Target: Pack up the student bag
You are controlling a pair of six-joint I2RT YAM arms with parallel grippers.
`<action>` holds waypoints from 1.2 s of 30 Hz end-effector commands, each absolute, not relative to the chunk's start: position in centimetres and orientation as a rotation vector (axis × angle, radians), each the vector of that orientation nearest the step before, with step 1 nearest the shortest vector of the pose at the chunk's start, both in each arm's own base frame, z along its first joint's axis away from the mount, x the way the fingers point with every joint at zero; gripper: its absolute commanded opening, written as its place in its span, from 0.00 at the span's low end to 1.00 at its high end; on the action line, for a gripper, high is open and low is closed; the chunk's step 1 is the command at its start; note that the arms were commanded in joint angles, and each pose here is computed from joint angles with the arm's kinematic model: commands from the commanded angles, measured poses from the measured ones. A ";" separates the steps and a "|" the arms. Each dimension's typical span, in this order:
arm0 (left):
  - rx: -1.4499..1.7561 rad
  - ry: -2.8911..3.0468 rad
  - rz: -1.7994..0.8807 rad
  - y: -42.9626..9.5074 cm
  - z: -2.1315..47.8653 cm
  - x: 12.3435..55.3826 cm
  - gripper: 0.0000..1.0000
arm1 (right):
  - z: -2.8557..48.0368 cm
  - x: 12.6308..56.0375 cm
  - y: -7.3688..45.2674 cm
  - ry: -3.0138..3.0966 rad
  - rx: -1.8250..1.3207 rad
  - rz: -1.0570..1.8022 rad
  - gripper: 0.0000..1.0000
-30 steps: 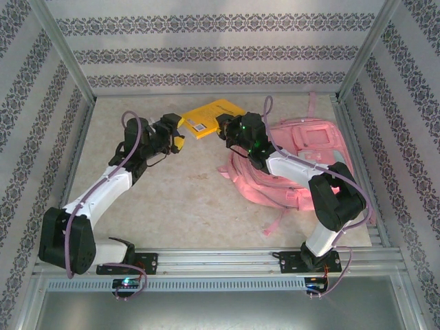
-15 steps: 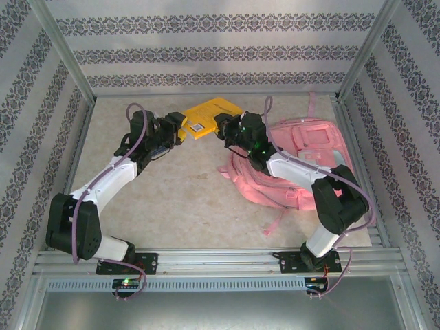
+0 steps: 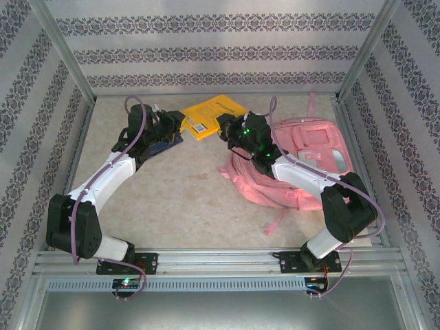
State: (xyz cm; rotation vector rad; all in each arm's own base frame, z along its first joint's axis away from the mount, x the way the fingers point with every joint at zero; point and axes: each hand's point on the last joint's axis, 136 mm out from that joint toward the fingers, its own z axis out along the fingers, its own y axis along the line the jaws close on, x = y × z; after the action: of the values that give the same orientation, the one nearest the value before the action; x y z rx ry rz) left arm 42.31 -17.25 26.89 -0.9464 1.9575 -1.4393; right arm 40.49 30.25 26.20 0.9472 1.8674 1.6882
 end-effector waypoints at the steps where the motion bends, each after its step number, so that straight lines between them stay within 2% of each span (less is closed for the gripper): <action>1: -0.770 1.895 -1.469 -17.5 30.3 42.0 0.00 | 27.7 38.4 31.7 1.946 0.735 1.688 0.14; 4: -0.726 1.891 -1.430 -16.9 30.8 41.2 0.00 | 26.8 38.0 30.3 2.020 0.668 1.589 0.35; 7: -0.642 1.903 -1.387 -16.4 31.5 40.1 0.00 | 25.7 37.4 28.2 2.102 0.571 1.468 0.48; 11: -0.557 1.900 -1.343 -15.3 32.3 38.8 0.00 | 24.8 36.1 25.5 2.230 0.374 1.237 0.59; 19: -0.301 1.933 -1.326 -16.2 33.1 36.4 0.00 | 26.6 35.7 22.5 2.170 -0.012 1.251 0.59; 24: -0.240 1.816 -1.528 -17.5 34.8 35.2 0.00 | 26.1 36.2 22.2 2.193 -0.035 1.469 0.73; 29: -0.225 1.789 -1.592 -17.8 35.1 34.1 0.00 | 25.1 35.6 22.7 2.218 -0.045 1.615 0.77; 36: -0.239 1.782 -1.625 -17.9 34.8 33.8 0.00 | 25.9 34.7 24.8 2.189 -0.086 1.776 0.78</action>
State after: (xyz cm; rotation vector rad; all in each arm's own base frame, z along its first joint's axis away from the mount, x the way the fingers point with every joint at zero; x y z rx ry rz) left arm 34.97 -17.67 30.23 -0.3785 1.9360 -1.5616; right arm 35.56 23.45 24.72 0.0041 2.2239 1.6702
